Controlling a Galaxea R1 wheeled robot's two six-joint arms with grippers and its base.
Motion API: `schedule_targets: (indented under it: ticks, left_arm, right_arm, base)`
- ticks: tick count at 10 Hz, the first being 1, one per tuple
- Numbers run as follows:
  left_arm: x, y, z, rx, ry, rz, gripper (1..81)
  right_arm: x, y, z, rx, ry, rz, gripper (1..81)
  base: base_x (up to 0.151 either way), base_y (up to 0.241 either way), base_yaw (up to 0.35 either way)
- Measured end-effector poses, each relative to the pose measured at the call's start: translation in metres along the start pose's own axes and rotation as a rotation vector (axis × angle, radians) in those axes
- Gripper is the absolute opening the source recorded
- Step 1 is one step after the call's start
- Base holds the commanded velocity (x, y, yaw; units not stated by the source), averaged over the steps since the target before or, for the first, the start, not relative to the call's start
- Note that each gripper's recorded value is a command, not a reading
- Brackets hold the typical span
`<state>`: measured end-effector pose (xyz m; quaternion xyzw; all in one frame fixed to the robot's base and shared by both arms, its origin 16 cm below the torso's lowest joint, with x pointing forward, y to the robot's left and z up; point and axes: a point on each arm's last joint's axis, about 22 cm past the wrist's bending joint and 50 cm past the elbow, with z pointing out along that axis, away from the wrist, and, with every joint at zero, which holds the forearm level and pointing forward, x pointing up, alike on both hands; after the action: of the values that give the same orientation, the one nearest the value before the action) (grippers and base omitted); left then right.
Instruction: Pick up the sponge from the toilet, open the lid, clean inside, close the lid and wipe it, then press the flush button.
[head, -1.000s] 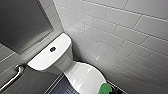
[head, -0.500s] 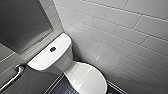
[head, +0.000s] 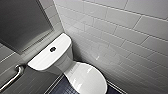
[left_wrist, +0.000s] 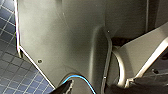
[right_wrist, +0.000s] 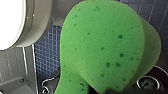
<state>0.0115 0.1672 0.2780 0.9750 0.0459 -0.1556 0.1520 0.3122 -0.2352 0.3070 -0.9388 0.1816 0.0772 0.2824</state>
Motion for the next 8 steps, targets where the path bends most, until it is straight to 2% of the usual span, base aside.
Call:
schedule_targets:
  ticks: [4,6,8]
  left_arm:
    - [0.008,-0.007,0.0,0.007,0.01,-0.002,81.1]
    - [0.031,-0.016,0.008,0.01,0.047,0.002,81.1]
    - [0.073,-0.025,0.018,0.016,0.098,0.001,81.1]
  right_arm:
    - [-0.086,0.067,-0.009,-0.099,-0.073,0.026,1.0]
    - [-0.125,0.096,-0.013,-0.126,-0.096,0.018,1.0]
    - [-0.162,0.119,-0.016,-0.127,-0.098,0.008,1.0]
  base:
    - [0.0,0.0,0.0]
    - [0.0,0.0,0.0]
    - [0.0,0.0,0.0]
